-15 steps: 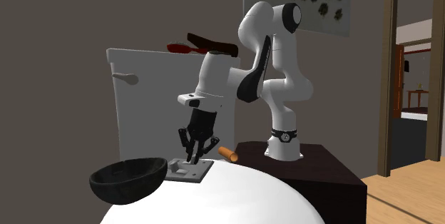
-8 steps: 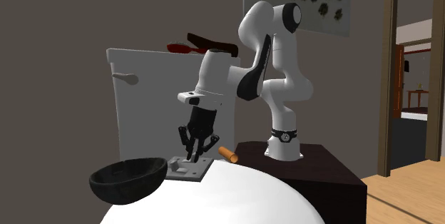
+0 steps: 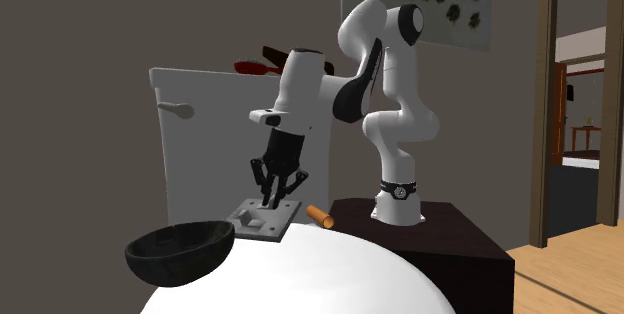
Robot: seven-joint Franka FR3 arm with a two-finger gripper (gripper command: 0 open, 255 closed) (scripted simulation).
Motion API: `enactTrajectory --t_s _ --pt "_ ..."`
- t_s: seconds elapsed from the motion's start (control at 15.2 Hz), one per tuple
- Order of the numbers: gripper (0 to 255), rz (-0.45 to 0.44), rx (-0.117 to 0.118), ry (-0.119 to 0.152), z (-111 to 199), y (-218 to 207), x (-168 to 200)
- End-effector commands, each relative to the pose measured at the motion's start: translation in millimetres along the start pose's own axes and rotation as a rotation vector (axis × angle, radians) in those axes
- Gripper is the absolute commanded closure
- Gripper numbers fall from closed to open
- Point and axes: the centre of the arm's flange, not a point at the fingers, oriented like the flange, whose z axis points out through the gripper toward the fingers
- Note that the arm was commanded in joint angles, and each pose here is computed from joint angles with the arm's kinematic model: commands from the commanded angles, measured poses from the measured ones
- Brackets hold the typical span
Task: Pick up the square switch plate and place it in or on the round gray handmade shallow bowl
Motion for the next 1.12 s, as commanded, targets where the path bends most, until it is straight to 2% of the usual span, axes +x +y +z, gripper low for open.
enactTrajectory --t_s 0.0,1.06 --pt "255 0.0 0.0 0.0 -9.0 3.4 0.9" --pt "255 0.0 0.0 0.0 -90.7 24.9 1.1"
